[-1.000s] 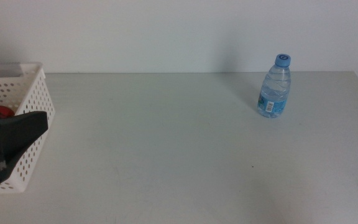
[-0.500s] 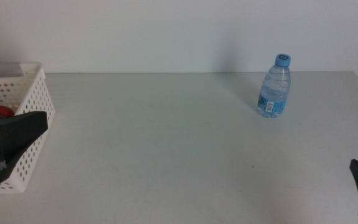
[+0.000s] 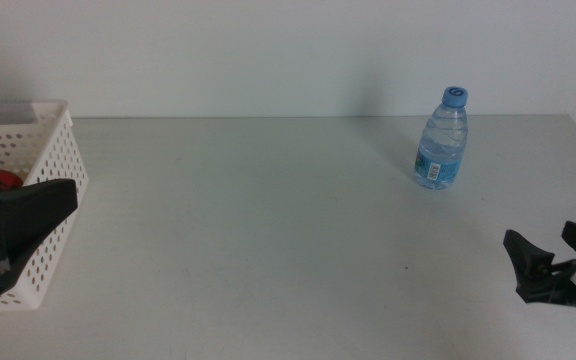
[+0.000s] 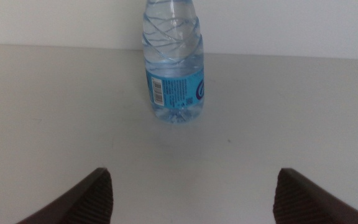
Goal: Use arms to grab the bottles and put them into the dustbin to the left of the table.
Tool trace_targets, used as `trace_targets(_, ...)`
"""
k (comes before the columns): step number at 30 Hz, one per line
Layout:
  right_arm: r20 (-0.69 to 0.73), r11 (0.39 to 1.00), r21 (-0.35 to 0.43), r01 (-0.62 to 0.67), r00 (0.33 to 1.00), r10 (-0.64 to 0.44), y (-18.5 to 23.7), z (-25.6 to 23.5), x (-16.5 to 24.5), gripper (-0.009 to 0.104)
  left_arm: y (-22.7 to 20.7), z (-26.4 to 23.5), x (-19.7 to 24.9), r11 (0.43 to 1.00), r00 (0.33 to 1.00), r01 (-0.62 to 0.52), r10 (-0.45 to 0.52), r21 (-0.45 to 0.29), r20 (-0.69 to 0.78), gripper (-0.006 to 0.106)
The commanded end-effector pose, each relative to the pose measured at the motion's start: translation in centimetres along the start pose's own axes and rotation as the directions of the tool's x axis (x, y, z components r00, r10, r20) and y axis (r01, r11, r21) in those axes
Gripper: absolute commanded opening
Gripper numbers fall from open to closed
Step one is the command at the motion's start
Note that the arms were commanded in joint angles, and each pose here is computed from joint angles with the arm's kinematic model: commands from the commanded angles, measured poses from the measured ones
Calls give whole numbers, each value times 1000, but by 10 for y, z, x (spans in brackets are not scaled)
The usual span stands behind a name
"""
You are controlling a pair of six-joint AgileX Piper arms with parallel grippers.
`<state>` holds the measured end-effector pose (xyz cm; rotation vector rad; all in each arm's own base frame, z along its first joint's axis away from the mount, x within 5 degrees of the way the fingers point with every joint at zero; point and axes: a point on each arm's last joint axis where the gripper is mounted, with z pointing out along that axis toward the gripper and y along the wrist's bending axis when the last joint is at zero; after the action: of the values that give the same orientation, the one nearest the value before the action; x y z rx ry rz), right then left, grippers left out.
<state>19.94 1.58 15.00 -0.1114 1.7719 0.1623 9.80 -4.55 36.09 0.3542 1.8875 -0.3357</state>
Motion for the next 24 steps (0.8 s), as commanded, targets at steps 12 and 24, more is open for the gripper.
trace_targets(12,305,990,-140,33,952,12,-6,104,-53,82,0,-4,-14,1000,996,-5,5,-1,94,88)
trace_targets(24,260,980,-173,95,964,-48,-5,187,-60,93,0,-4,-14,1000,996,-5,5,-1,94,88)
